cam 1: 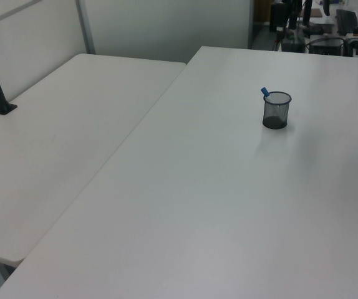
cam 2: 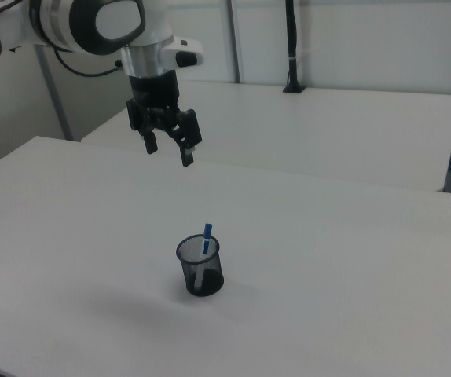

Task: Remove the marker

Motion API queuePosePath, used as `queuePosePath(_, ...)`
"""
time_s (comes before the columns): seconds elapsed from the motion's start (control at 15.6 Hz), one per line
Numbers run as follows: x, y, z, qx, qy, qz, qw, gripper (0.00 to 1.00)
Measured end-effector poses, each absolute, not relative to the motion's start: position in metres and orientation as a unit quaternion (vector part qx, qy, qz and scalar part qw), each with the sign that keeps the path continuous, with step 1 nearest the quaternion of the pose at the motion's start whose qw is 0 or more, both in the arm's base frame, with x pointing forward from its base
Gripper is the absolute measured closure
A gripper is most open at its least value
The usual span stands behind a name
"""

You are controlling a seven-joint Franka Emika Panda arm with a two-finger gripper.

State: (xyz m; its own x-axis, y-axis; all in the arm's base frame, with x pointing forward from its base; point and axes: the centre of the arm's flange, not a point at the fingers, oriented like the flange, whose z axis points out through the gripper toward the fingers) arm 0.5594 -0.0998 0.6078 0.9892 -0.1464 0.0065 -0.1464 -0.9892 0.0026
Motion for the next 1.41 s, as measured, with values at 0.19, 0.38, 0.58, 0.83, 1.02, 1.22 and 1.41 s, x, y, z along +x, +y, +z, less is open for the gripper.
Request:
queuePosePath(0.19,0.56,-0.1,0.607,0.997,-0.073,0.003,0.001,0.0)
queuePosePath(0.38,0.562,-0.096,0.604,0.997,-0.075,0.002,-0.021,0.0)
queuePosePath(0.58,0.567,-0.094,0.595,0.996,-0.076,-0.005,-0.037,0.0)
queuePosePath(0.83,0.571,-0.095,0.585,0.996,-0.074,-0.013,-0.038,0.0)
queuePosePath(1.02,0.573,-0.1,0.578,0.997,-0.06,-0.018,-0.039,0.0)
queuePosePath(1.22,0.577,-0.107,0.567,0.997,-0.061,-0.026,-0.04,0.02)
queuePosePath(1.41,0.587,-0.116,0.55,0.997,-0.064,-0.025,-0.039,0.06)
